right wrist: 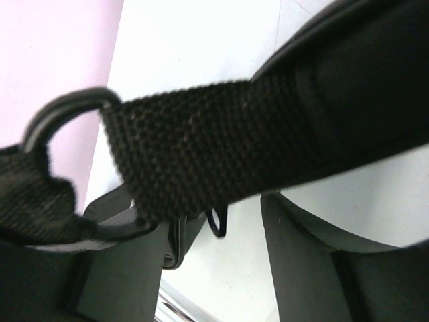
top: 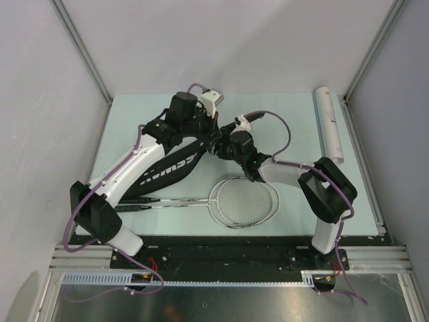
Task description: Pack up the badminton gear
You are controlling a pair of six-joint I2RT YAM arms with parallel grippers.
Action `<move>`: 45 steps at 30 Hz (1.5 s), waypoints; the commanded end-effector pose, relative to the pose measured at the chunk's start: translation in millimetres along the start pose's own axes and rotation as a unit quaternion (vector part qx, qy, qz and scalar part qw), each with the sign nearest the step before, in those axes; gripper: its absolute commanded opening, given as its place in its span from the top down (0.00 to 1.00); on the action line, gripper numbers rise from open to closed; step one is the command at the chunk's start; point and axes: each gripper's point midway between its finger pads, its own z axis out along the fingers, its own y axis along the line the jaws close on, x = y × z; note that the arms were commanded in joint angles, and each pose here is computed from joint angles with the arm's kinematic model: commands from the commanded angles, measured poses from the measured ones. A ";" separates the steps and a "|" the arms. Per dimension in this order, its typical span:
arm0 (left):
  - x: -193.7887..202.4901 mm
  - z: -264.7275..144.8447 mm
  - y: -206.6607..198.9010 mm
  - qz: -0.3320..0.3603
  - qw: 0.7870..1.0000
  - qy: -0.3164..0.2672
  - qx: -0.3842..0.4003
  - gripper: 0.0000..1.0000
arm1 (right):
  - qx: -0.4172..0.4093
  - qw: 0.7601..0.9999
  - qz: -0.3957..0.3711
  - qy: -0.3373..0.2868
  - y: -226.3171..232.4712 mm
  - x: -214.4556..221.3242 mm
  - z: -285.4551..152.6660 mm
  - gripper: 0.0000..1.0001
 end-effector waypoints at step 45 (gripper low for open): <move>24.8 23.7 33.2 0.009 0.998 0.066 -0.005 0.22 | -0.109 0.972 0.191 0.080 3.1 -63.5 -16.7 1.00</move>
